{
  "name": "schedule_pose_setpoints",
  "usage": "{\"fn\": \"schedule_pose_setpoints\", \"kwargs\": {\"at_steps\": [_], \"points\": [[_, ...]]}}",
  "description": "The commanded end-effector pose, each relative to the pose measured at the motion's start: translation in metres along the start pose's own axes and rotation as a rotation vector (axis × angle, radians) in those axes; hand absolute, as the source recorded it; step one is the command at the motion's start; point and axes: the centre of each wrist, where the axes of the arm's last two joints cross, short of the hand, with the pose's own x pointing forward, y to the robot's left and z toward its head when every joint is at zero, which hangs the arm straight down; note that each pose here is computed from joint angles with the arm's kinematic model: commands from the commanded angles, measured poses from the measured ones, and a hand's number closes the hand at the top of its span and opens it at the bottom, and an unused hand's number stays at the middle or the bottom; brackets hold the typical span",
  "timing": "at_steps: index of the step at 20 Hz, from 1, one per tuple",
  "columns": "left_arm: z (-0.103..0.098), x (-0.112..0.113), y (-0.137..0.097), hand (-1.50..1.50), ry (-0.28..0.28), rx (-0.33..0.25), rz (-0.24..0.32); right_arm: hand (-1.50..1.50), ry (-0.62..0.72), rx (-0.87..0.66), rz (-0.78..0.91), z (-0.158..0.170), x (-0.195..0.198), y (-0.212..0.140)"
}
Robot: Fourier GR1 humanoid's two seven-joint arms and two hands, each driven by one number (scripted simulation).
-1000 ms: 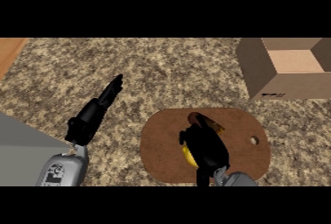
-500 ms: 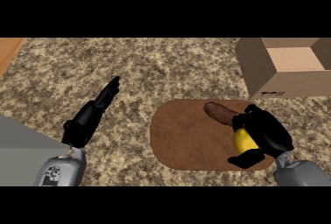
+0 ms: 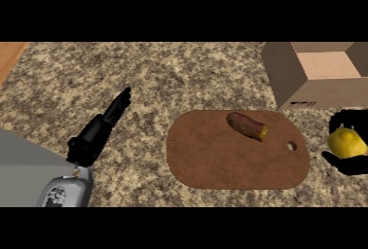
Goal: Pick the lemon from the cutting board and place it in the cardboard box
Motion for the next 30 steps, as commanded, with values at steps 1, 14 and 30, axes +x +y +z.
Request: {"fn": "schedule_pose_setpoints", "kwargs": {"at_steps": [1, 14, 30], "points": [[-0.015, 0.015, -0.005, 0.0, -0.002, -0.01, -0.006, 1.5, -0.054, -0.081, -0.029, 0.017, -0.011, -0.035], [-0.011, 0.015, -0.011, 0.0, 0.002, -0.011, -0.019, 1.5, 0.007, -0.275, -0.253, 0.063, 0.008, -0.16], [-0.01, -0.004, -0.006, 0.0, 0.005, -0.038, 0.007, 1.5, 0.14, -0.333, -0.287, -0.023, -0.028, -0.182]]}}
